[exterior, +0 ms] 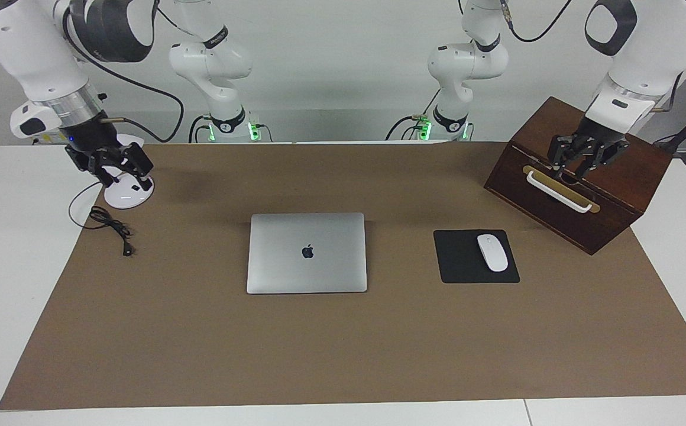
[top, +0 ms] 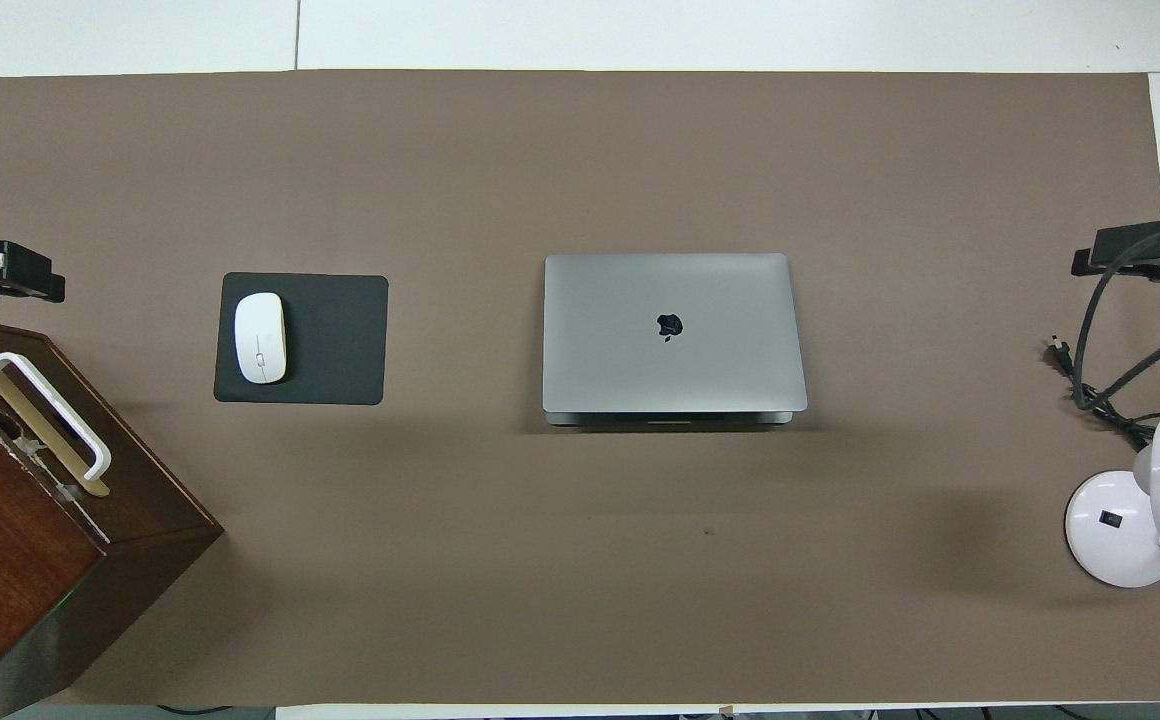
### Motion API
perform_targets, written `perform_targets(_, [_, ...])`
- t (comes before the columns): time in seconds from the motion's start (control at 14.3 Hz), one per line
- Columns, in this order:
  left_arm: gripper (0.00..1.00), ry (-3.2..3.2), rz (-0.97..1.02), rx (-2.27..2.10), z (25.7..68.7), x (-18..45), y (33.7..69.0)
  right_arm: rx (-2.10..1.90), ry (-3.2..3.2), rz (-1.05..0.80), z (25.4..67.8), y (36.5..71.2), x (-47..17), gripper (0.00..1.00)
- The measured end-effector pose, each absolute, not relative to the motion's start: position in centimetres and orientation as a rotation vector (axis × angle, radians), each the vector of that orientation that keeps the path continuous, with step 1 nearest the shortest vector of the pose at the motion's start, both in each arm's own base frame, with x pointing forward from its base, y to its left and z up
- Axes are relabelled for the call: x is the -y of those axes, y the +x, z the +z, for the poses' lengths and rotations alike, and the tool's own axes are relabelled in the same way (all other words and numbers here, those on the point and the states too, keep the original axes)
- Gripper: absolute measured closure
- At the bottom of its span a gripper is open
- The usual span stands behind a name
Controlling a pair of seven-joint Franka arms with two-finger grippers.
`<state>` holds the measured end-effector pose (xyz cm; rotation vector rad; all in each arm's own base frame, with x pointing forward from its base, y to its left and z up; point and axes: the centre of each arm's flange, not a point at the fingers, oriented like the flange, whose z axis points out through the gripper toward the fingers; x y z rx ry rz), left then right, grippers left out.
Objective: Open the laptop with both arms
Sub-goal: 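Move the left gripper toward the laptop while the right gripper approaches it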
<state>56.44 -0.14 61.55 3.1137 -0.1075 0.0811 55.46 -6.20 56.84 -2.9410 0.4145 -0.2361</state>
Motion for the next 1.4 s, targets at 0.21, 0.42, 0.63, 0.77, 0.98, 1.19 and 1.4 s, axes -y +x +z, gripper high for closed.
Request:
perform_targets(0.21, [0.89,3.114,0.081,0.111,61.5,0.2,56.4,-0.558,-2.804,-0.284,54.2,55.8,5.3,0.0])
perform_targets(0.42, [0.99,3.113,0.123,0.114,61.8,0.4,56.7,-0.66,-2.655,-0.369,51.7,55.2,2.9,0.0])
perform_targets(0.63, [0.99,3.09,0.201,0.126,61.7,1.2,57.3,-0.808,-2.473,-0.391,50.3,53.7,0.7,0.0])
perform_targets(0.77, [0.99,3.082,0.205,0.158,61.1,2.1,57.4,-0.881,-2.385,-0.407,49.5,52.2,-0.8,0.0])
perform_targets(0.98, [0.99,3.068,0.224,0.337,59.2,4.5,57.1,-0.998,-2.289,-0.408,48.1,49.7,-4.1,0.0])
perform_targets(1.19, [0.99,3.018,0.325,0.4,54.9,7.3,55.0,-1.064,-2.227,-0.389,47.0,46.9,-9.2,0.0])
perform_targets(1.4, [0.99,2.972,0.419,0.387,51.0,8.0,51.7,-1.113,-2.202,-0.34,45.8,44.0,-11.2,0.0])
